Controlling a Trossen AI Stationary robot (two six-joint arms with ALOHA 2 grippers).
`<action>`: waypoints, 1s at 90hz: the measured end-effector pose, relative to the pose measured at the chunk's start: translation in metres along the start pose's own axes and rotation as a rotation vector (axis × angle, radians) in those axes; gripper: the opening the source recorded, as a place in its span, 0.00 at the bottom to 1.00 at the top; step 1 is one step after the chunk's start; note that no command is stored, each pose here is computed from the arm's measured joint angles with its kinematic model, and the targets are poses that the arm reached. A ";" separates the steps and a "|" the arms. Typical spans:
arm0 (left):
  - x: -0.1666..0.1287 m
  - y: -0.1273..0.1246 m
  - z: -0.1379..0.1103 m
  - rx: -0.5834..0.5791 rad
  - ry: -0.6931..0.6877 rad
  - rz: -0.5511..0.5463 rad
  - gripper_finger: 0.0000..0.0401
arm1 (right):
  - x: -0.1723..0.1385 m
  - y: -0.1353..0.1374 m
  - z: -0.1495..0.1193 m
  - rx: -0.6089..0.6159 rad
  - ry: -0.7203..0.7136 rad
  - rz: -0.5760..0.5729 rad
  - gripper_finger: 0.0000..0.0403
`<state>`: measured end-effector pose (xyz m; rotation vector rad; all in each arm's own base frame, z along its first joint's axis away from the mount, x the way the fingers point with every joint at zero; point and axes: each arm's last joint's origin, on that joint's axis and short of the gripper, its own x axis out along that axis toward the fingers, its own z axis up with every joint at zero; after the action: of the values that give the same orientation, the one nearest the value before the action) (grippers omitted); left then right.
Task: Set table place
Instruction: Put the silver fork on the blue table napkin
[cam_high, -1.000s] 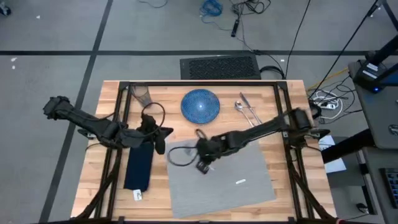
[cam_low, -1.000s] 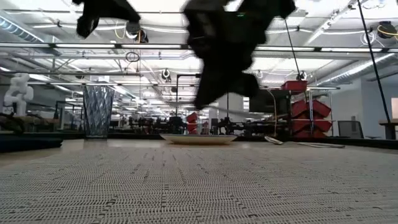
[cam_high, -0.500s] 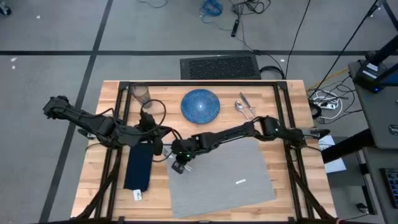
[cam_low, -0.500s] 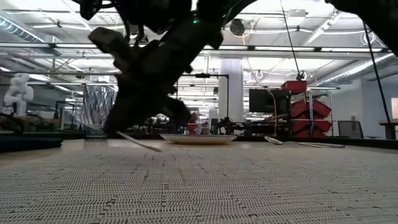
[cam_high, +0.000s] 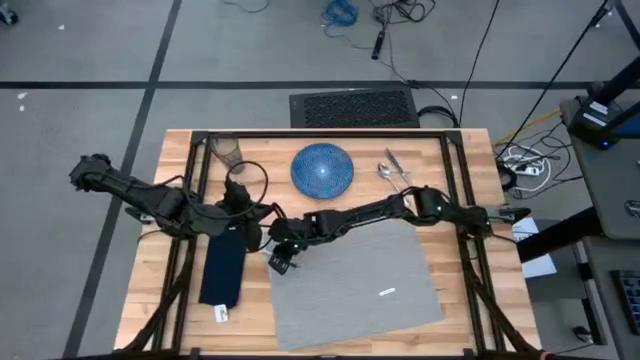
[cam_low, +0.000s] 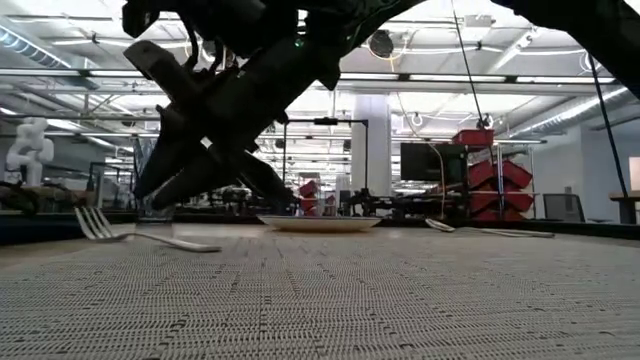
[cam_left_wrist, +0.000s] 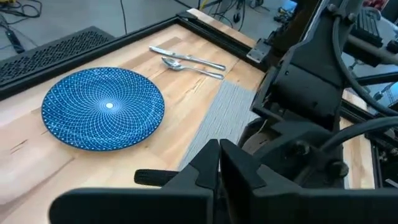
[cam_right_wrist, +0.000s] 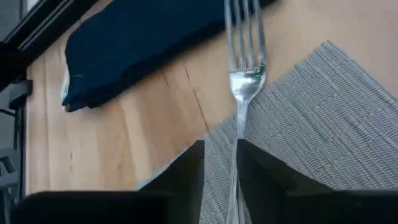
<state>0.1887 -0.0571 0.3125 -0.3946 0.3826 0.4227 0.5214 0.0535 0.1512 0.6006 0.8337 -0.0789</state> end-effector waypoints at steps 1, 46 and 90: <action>0.000 0.000 0.000 0.000 0.000 0.000 0.00 | 0.000 0.000 0.000 -0.001 -0.001 0.000 0.24; -0.002 -0.002 -0.002 -0.045 0.005 -0.015 0.00 | -0.093 0.047 0.029 -0.223 -0.098 0.087 0.32; 0.056 -0.022 -0.032 -0.022 0.238 -0.016 0.00 | -0.181 0.039 0.010 -0.407 0.070 -0.415 0.32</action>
<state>0.2371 -0.0716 0.2672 -0.4712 0.6065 0.3658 0.4163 0.0514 0.3045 0.0420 0.9998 -0.2595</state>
